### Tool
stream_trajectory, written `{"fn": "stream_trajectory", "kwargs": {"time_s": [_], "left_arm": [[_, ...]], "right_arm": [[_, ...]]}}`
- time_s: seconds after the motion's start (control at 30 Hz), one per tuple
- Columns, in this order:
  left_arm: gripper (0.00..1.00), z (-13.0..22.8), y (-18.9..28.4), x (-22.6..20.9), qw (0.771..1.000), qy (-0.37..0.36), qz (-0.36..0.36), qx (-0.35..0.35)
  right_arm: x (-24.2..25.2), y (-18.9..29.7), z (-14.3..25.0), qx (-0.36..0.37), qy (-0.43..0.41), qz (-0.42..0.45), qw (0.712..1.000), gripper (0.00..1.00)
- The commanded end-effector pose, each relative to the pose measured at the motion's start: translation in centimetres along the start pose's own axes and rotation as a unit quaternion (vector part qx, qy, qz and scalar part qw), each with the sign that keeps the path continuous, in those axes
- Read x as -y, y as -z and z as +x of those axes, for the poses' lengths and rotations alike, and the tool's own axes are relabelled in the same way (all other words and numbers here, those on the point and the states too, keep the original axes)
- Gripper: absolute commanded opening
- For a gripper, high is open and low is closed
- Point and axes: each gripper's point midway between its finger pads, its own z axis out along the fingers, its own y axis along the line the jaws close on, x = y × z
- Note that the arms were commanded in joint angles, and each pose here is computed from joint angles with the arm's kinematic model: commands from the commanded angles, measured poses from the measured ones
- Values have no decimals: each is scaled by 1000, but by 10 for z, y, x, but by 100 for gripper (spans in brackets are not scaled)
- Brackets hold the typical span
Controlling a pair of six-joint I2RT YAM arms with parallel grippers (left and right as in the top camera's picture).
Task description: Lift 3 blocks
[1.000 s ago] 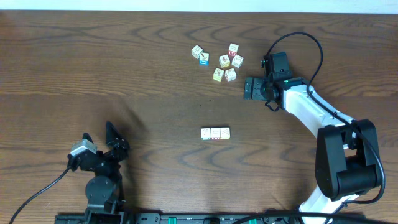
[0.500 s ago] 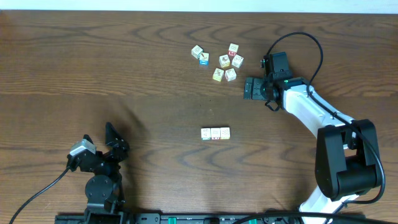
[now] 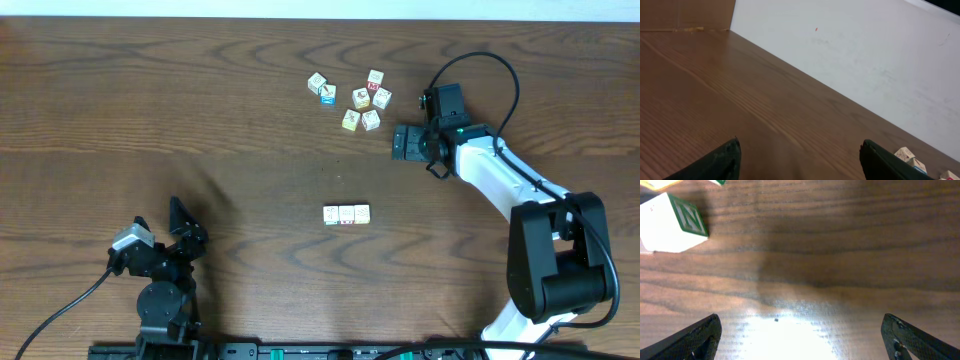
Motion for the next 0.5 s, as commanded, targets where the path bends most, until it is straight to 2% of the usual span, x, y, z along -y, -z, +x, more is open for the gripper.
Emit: {"fn": "stream_trajectory", "kwargs": {"time_s": [0.0, 0.17, 0.3, 0.37, 0.47], "left_arm": [[77, 15, -1, -9, 999, -17, -16, -22], [77, 15, -1, -9, 999, -17, -16, -22], [77, 15, -1, -9, 999, -17, -16, -22], [77, 15, -1, -9, 999, -17, -16, -22], [77, 15, -1, -9, 999, -17, -16, -22]], "right_arm": [[-10, 40, -19, 44, 11, -12, 999, 99], [-11, 98, -21, 127, 38, 32, 991, 99], [2, 138, -20, 226, 43, 78, 970, 99], [5, 150, -10, 255, 62, 73, 962, 99], [17, 166, 5, 290, 49, 61, 954, 99]]}}
